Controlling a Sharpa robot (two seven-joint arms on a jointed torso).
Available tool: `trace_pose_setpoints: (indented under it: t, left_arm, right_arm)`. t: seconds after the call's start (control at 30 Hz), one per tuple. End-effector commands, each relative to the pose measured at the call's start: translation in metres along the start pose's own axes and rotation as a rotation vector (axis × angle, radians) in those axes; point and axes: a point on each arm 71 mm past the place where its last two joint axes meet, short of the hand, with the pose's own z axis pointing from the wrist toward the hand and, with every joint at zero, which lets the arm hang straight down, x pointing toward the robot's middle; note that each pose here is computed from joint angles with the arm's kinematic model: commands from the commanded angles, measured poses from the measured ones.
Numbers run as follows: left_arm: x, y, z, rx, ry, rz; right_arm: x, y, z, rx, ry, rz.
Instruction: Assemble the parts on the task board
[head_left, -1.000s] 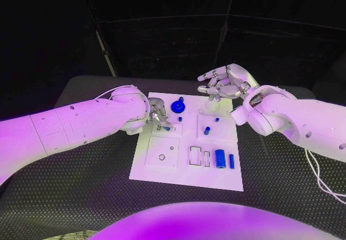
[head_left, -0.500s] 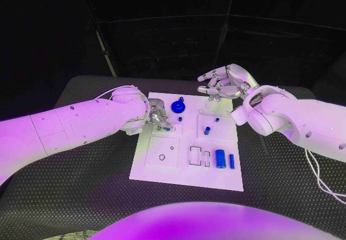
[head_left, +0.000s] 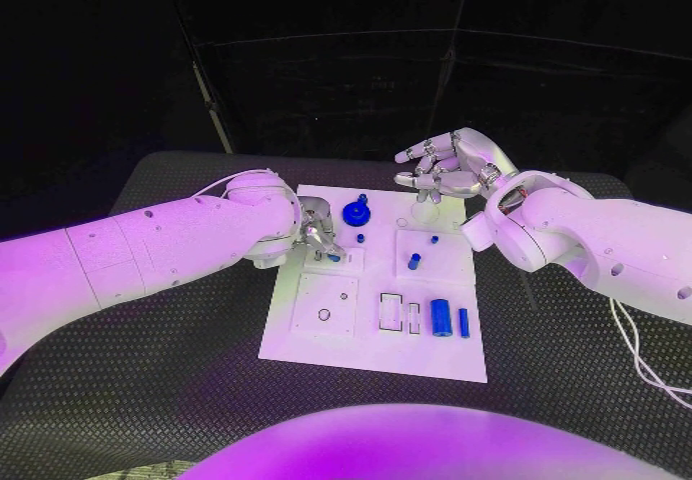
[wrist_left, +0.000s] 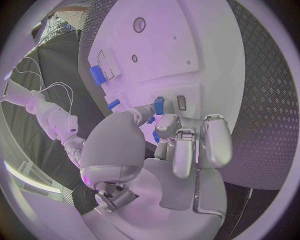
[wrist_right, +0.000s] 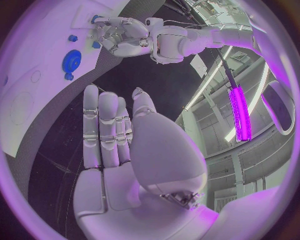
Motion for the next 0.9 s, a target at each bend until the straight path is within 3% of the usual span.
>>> trace_pose_setpoints:
  t: [0.03,0.9]
  left_arm:
    - [0.0052,0.0000,0.0017,-0.010,0.046,0.028]
    - [0.0049,-0.0049,0.0093,-0.015,0.083,0.034]
  right_arm:
    - [0.0003,0.0014,0.0002,-0.003,0.007,-0.001]
    - [0.0017,0.0013,0.0010,0.004,0.011,0.000]
